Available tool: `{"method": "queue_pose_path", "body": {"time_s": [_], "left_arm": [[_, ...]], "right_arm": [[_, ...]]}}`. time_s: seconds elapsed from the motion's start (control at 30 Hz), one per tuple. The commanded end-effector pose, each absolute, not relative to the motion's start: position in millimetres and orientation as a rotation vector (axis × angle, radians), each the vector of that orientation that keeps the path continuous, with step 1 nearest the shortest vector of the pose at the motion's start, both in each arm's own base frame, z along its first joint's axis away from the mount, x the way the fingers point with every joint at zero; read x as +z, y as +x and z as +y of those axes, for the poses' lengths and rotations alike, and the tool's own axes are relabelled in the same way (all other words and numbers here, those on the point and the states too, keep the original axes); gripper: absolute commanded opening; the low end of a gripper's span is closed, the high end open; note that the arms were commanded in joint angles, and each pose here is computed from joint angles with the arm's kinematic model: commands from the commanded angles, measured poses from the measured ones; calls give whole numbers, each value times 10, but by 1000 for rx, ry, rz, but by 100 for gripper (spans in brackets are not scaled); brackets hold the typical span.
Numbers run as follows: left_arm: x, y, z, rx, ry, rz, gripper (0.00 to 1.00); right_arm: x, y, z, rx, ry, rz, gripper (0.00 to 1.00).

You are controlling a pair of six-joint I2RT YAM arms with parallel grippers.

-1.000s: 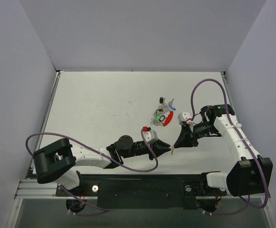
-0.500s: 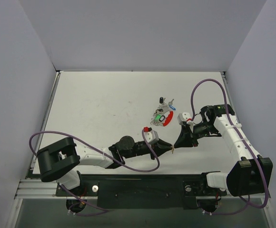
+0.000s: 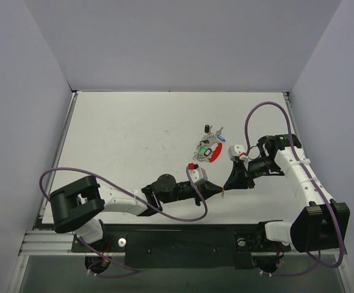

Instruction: Put the keys on the keyring

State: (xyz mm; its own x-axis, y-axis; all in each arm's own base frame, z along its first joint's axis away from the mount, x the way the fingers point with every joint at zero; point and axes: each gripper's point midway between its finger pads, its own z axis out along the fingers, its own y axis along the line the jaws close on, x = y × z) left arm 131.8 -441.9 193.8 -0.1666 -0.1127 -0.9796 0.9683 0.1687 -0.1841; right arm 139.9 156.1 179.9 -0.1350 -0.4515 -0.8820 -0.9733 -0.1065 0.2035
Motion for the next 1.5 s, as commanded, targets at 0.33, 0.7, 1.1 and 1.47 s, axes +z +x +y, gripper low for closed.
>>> {"method": "queue_pose_path", "body": {"time_s": [0.33,0.7,1.1,1.47], "left_arm": [[2217,1445,-4421,-1276,949,1520,0],[2142,1263,-4485,-1362,1144,1537,0],[2076,1345,-4475,-1363,1154,1585,0],[2117,1394,-4486,-1366,1137,1595,0]], "right_arm": [[1911,1069,1559,1347,-1572,1646,32],[1891,1113,1480,1314,-1546,1685,39],[1887,1058,1520,1355,-1584,1682,20],[1851,1036,1545,1390,-1625,1684,21]]}}
